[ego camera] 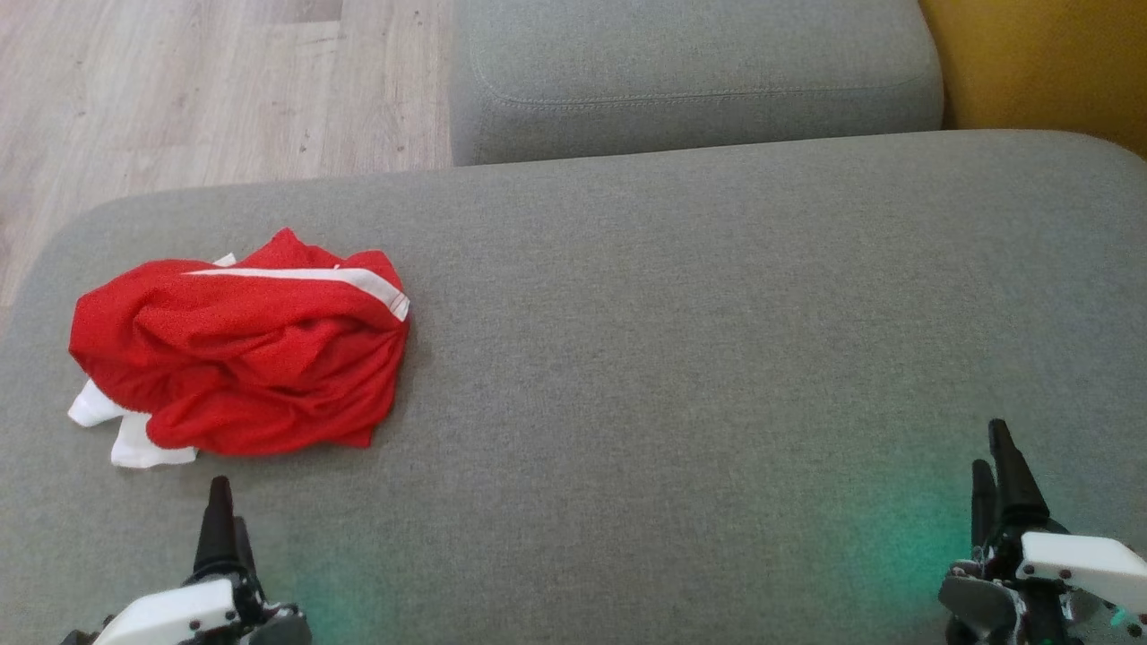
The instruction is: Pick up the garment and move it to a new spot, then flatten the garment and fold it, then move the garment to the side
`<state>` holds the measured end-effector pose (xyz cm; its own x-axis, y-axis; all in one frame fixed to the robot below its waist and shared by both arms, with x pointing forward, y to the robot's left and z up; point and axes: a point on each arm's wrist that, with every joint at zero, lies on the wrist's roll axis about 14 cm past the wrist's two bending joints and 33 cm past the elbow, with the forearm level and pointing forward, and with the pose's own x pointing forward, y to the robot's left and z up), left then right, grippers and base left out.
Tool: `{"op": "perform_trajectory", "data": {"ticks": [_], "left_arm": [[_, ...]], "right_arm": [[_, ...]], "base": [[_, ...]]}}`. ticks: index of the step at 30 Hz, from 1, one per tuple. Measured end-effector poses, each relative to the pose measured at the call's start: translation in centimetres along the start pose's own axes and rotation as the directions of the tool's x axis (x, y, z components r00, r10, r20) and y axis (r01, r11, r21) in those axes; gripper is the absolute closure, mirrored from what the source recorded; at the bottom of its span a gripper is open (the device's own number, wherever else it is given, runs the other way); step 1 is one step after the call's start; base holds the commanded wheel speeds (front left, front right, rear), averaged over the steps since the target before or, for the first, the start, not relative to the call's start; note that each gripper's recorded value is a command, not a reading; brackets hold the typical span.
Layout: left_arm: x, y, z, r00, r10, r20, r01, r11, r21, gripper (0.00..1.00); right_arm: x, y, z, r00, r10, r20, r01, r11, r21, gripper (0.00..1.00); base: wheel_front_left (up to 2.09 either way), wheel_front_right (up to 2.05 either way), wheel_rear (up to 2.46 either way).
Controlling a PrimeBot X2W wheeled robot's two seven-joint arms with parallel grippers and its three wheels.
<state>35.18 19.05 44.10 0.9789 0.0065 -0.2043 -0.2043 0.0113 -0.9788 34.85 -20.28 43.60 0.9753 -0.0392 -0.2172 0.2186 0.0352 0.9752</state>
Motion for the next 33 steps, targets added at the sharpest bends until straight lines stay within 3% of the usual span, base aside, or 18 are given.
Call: {"op": "perform_trajectory", "data": {"ticks": [16, 24, 33], "left_arm": [[0.1, -1.4, 1.2, 0.998, -0.040, 0.052, 0.034, 0.992, 0.122, 0.00], [0.4, -3.4, 0.8, 0.995, -0.080, 0.052, 0.062, 0.956, 0.285, 0.00], [0.5, -5.3, -1.3, 0.992, -0.125, 0.001, 0.111, 0.880, 0.463, 0.00]], "right_arm": [[0.1, 1.9, 0.3, 0.998, 0.055, 0.017, -0.049, 0.970, -0.237, 0.00], [0.1, 3.9, -0.5, 0.993, 0.117, -0.005, -0.109, 0.900, -0.422, 0.00], [0.0, 5.2, -1.4, 0.987, 0.158, -0.034, -0.147, 0.797, -0.586, 0.00]], "base": [[0.00, 0.00, 0.00], [0.00, 0.00, 0.00], [0.00, 0.00, 0.00]]}}
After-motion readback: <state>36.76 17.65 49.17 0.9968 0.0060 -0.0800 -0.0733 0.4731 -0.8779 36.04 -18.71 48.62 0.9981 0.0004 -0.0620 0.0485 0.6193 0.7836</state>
